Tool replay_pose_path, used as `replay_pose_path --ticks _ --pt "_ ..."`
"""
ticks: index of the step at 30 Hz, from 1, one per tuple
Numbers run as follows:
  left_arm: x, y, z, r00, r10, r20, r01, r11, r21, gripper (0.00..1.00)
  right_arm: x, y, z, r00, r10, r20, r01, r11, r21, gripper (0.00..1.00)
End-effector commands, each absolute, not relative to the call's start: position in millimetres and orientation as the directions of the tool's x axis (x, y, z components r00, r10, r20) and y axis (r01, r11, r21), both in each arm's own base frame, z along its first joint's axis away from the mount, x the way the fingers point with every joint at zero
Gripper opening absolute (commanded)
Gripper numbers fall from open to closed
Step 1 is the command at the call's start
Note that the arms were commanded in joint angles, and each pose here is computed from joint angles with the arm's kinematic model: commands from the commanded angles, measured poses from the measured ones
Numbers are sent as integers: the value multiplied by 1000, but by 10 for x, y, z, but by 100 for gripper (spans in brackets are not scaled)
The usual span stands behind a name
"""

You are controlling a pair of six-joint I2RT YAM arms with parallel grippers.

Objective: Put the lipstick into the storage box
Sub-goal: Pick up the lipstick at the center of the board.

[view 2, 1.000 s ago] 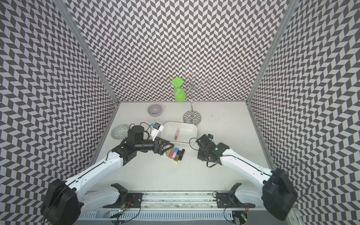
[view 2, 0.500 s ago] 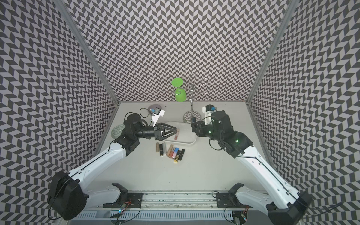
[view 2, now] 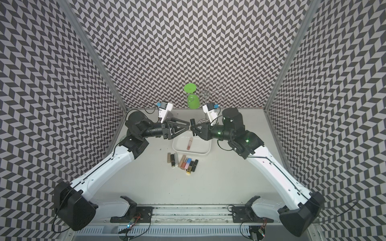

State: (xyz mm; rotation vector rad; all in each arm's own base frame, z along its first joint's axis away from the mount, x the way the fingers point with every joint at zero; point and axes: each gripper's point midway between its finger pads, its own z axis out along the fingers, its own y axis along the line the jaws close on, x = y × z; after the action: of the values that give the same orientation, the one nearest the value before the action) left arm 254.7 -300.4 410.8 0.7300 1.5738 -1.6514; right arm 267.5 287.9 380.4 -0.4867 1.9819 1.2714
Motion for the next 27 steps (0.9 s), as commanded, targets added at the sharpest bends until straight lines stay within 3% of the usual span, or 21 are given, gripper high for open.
replay_pose_path --ticks 1,10,27 --pt "2573 -2988 4198 -546 -136 -826 833 16 -553 71 2616 2991 4027 -626 71 -777 -719 332 610 22" --pt "2611 -3006 4137 -550 -129 -825 830 24 -557 62 2533 3109 4016 -651 53 -757 -731 224 645 21" --pt "2678 -2929 4126 -598 -167 -784 796 -6 -605 50 2487 3104 3938 -664 49 -746 -725 202 658 20"
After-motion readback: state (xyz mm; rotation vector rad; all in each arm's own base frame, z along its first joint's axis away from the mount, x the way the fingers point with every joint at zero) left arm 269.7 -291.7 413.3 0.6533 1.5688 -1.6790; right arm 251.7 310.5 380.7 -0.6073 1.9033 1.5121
